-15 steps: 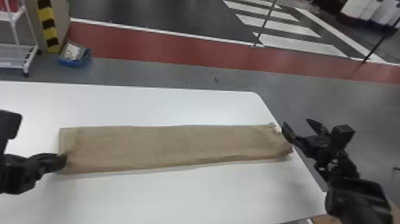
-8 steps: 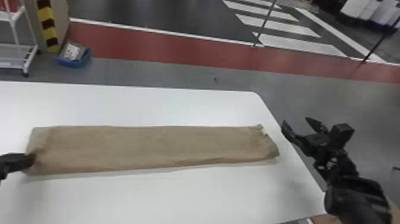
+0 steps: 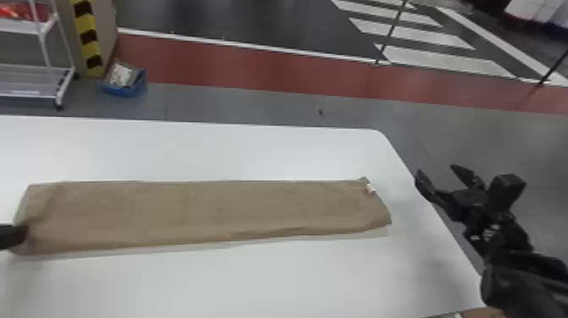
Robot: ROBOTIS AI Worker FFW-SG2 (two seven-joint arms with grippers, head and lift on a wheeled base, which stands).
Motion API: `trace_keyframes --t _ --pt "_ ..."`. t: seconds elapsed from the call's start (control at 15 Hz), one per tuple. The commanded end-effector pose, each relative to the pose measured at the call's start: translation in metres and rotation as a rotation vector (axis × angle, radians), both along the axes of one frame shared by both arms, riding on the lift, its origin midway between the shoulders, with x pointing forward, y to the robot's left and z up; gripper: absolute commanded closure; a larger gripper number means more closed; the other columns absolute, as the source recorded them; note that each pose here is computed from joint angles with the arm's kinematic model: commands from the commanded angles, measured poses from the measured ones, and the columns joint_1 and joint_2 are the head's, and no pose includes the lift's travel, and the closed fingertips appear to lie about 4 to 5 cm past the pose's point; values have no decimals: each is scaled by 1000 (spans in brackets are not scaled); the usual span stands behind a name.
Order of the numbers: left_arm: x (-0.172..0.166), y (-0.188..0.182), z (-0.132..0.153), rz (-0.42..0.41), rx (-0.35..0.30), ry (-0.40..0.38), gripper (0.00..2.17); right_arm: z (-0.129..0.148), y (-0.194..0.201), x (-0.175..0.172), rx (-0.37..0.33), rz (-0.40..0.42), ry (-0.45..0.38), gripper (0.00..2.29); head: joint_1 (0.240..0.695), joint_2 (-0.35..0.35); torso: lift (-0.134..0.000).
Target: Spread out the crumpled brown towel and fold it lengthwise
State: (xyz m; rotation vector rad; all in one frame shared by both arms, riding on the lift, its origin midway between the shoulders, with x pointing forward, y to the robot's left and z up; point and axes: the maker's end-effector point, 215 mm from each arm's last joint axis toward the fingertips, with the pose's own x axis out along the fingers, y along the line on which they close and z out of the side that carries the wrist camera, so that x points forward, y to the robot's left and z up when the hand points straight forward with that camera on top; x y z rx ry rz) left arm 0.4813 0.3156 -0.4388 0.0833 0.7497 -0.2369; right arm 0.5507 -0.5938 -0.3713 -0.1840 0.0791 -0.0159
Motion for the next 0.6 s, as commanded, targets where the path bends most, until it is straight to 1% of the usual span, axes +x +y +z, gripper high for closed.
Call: trace_keyframes --t 0.0,0.07,0.13,0.2,0.27,0.33,0.4,0.47,0.53 --pt "-7 2 8 -4 -1 -13 1659 0 7 1 14 24 4 76 695 -290 -123" --pt "-7 -1 12 -14 -6 -22 988 -6 14 0 44 50 23 76 695 -289 -123" --pt "-6 -3 19 -20 -6 -34 76 -10 25 1 73 91 56 80 695 -286 -123" --pt "-5 -4 26 -24 -13 -48 -2 -16 34 1 93 114 95 80 695 -276 -123" --pt "-6 -8 32 -35 -37 -49 -2 -22 42 3 120 138 133 90 695 -271 -123" --pt "-11 -8 30 -29 -43 -24 19 -27 46 3 138 150 164 93 695 -266 -123" --pt "-12 -4 33 -21 -42 -23 33 -30 56 3 174 191 186 93 695 -261 -123" --pt "-10 -1 38 -14 -50 -31 33 -36 61 1 218 214 227 93 695 -256 -123" --pt "-2 0 47 -9 -57 -48 33 -37 70 1 253 248 261 93 695 -249 -123"
